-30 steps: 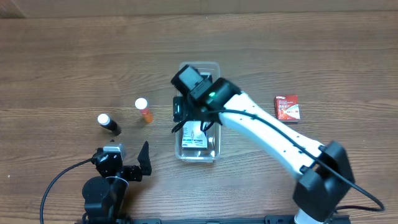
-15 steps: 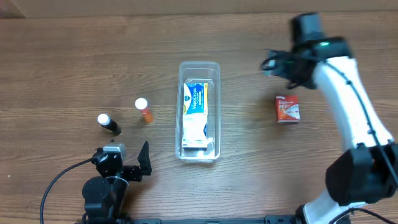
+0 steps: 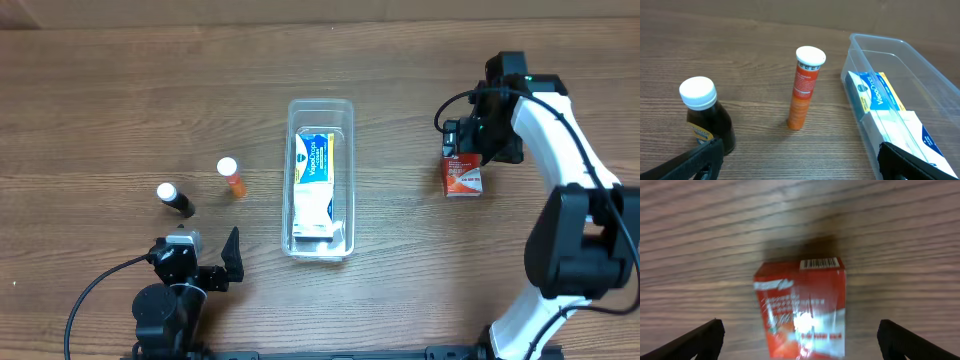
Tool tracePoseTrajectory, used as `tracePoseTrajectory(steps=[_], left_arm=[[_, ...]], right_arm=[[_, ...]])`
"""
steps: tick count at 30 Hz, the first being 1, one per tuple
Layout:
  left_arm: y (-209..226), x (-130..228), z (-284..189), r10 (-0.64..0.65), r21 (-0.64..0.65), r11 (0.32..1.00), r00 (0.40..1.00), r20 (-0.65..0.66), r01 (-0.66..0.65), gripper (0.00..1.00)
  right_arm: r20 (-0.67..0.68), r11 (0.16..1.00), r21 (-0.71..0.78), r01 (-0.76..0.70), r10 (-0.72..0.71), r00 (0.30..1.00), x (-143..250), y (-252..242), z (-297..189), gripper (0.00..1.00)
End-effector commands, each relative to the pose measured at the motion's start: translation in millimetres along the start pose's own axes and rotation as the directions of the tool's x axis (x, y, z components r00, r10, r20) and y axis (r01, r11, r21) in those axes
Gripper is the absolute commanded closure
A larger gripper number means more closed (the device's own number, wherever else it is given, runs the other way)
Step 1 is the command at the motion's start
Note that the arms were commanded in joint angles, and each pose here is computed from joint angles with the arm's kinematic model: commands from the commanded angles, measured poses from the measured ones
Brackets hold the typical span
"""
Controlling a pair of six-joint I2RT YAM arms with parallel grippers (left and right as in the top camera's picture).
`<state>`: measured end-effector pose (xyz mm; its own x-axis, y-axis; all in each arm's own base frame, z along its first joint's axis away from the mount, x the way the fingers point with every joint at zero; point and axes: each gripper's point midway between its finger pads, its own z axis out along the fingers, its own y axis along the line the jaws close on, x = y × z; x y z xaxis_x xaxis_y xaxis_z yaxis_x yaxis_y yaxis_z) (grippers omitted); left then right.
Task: Pack container
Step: 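Reach the right gripper to the small red box and grasp it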
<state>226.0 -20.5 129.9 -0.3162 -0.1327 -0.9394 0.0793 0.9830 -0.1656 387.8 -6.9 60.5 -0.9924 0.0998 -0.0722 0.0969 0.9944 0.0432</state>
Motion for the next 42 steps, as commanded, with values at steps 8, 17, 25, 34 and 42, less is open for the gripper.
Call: tracePoseTrajectory(steps=[8,17,25,34,42], left_arm=[[0,-1,0,-0.01,0.003,1.0,1.0,0.009,0.01,0.0],[0,-1,0,-0.01,0.003,1.0,1.0,0.009,0.01,0.0],[0,-1,0,-0.01,0.003,1.0,1.0,0.009,0.01,0.0],[0,-1,0,-0.01,0.003,1.0,1.0,0.009,0.01,0.0],[0,-1,0,-0.01,0.003,1.0,1.0,0.009,0.01,0.0]], right_arm=[[-0.11,0.999,0.011,-0.037,0.037,0.993,16,-3,42,0.03],[-0.101,0.986,0.026,-0.165,0.166,0.981,14,-3,45,0.23],[-0.096,0.986,0.024,-0.164,0.166,0.981,12,-3,45,0.18],[-0.108,0.981,0.03,-0.19,0.192,0.975,24,-4,61,0.21],[-0.109,0.981,0.034,-0.191,0.194,0.975,29,-4,48,0.35]])
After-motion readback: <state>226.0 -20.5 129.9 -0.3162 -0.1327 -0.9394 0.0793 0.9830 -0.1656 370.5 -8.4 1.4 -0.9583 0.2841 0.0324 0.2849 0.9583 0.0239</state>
